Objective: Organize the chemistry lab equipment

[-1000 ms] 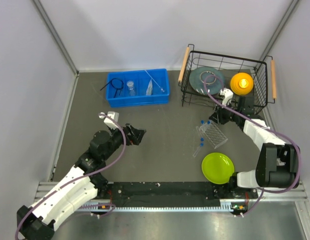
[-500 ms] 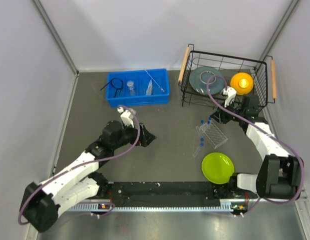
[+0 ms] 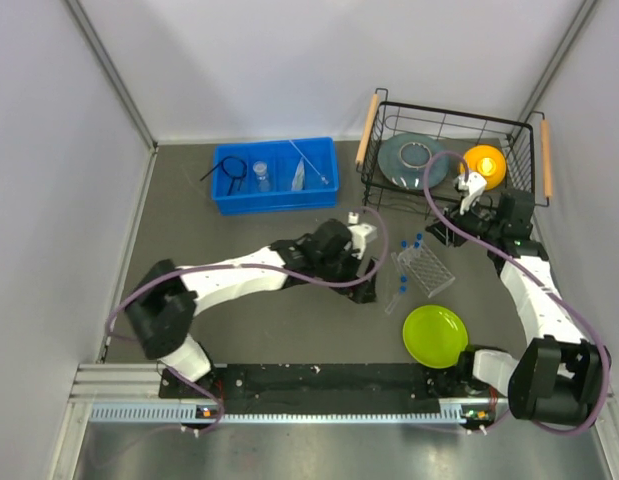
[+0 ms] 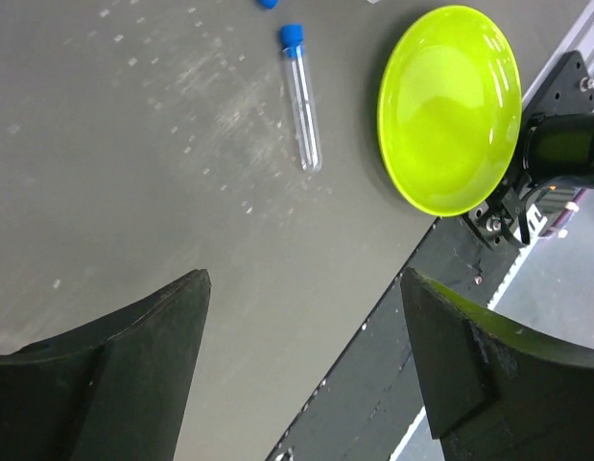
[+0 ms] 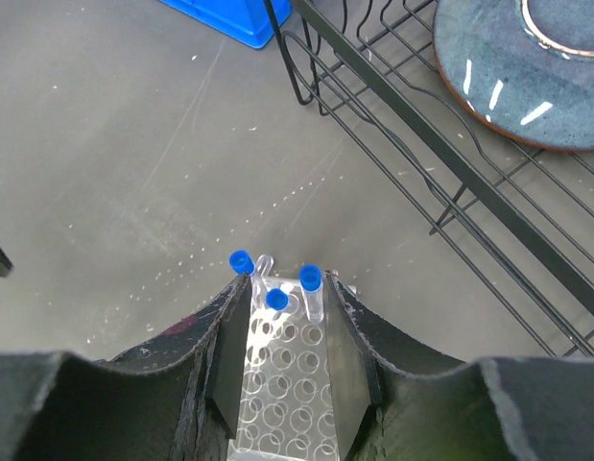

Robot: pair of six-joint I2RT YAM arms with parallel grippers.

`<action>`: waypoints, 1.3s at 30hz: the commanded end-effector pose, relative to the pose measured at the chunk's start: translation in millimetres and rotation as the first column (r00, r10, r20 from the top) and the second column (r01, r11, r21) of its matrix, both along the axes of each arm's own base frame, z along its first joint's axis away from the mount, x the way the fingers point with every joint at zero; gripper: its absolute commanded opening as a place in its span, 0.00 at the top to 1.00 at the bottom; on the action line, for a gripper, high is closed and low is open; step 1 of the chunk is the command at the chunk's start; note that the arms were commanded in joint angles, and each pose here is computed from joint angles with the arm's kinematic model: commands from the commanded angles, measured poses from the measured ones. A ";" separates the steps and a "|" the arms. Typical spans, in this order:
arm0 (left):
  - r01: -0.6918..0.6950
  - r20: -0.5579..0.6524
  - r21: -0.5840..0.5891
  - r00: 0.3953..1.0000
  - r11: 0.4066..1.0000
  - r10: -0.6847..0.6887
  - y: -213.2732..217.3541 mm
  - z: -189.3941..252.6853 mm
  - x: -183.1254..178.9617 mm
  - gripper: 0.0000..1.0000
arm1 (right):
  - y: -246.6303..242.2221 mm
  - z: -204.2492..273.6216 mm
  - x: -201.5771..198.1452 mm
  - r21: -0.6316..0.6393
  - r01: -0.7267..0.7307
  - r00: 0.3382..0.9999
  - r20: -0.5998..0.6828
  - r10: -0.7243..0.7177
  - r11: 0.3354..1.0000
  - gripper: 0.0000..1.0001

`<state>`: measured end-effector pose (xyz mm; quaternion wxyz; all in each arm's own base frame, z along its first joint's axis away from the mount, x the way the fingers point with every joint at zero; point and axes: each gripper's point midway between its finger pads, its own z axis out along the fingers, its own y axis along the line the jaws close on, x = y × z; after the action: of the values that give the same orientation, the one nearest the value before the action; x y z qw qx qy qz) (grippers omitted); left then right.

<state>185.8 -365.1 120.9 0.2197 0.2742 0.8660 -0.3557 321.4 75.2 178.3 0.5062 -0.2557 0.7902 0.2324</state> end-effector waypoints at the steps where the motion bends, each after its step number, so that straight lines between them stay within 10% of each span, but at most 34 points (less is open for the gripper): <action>1: 0.084 0.007 0.081 0.996 0.993 -0.085 -31.9 1.8 -4.6 0.19 | -3.1 22.8 1.1 0.008 -0.018 0.997 0.070 0.018 1.000 0.64; 15: 0.115 -0.115 0.313 0.990 0.943 -0.083 -86.5 -56.4 -7.9 0.54 | -5.2 30.0 -0.7 0.014 -0.019 0.996 0.091 0.017 1.000 0.63; 39: 0.070 -0.062 0.511 0.997 0.857 -0.044 -84.2 -94.8 2.1 0.71 | -2.9 26.3 -1.9 0.024 -0.034 0.996 0.077 0.032 0.999 0.63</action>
<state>183.5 -450.6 23.7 0.0968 0.3361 0.9256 -0.1446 316.6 71.3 185.1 0.5131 -0.2550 0.7836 0.2404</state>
